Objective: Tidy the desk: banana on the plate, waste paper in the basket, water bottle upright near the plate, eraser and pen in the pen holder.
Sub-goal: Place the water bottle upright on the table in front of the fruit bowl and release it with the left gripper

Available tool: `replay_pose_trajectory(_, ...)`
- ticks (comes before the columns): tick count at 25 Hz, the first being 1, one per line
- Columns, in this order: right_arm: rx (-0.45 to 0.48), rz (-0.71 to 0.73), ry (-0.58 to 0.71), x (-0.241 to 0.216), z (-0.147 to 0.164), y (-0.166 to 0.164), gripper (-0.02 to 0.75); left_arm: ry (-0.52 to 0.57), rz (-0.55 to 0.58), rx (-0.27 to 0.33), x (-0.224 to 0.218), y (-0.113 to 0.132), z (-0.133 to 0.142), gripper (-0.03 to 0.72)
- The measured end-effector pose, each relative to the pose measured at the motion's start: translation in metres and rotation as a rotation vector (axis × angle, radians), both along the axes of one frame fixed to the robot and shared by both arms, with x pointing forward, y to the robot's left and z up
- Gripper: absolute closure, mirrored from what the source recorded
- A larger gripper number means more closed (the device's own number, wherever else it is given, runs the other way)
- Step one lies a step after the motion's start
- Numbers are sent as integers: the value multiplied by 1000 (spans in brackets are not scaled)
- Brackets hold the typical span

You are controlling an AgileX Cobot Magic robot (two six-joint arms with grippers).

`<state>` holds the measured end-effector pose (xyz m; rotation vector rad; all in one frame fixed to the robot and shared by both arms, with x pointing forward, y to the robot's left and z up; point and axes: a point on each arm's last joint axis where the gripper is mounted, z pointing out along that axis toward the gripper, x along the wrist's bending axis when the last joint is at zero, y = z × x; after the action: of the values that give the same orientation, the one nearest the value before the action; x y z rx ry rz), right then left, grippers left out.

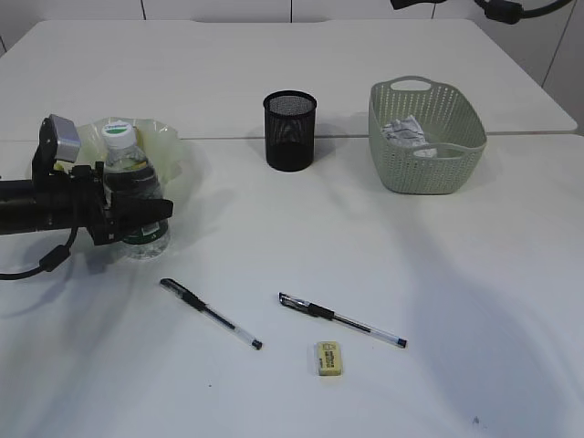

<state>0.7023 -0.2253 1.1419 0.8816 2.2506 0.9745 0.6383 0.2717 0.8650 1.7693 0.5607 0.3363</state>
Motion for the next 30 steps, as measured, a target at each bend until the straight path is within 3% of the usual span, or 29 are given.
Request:
replay_pose_trajectory(14,-2,-1,-1,0,0,0,200,108,38,-83,0,3,2,139)
replay_pose_trajectory(30,-5,-1,-1,0,0,0,200,45,41,-86,2,5,31,118)
